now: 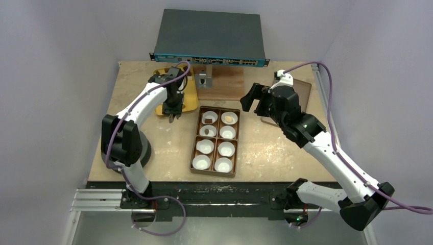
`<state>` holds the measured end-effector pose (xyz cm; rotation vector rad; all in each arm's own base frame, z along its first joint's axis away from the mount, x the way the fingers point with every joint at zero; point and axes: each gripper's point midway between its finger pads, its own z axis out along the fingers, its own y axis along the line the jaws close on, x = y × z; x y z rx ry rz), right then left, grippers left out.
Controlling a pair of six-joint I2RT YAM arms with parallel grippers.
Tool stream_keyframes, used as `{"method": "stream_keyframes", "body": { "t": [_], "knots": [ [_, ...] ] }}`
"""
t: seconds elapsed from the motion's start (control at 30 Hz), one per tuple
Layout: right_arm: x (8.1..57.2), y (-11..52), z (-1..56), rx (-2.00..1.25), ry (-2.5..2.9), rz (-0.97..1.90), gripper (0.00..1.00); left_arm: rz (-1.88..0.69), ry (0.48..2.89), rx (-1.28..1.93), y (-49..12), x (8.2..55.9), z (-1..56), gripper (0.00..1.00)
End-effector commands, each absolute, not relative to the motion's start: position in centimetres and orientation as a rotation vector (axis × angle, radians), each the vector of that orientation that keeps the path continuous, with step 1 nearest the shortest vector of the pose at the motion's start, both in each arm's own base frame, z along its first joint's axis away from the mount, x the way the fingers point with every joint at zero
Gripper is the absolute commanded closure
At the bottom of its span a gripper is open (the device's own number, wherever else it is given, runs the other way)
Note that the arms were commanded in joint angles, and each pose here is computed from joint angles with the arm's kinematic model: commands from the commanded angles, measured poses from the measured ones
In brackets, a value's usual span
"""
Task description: Pack the chocolate
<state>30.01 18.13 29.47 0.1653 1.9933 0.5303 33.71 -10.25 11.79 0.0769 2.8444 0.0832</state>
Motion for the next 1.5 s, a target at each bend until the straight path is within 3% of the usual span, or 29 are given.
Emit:
{"method": "stream_keyframes", "body": {
  "t": [0.0, 0.4, 0.97, 1.47],
  "knots": [
    [29.9, 18.0, 30.7, 0.158, 1.961, 0.542, 0.11, 0.062, 2.78, 0.086, -10.5, 35.9, 13.0, 0.66],
    [29.7, 17.8, 30.6, 0.159, 1.962, 0.538, 0.11, 0.084, 2.797, 0.094, -10.4, 36.4, 12.2, 0.67],
    [29.7, 17.8, 30.7, 0.16, 1.961, 0.541, 0.11, 0.075, 2.734, 0.087, -9.9, 35.5, 15.5, 0.78],
    [29.9, 17.9, 30.5, 0.168, 1.964, 0.54, 0.11, 0.018, 2.706, 0.087, -9.8, 33.4, 16.8, 0.79]
  ]
}}
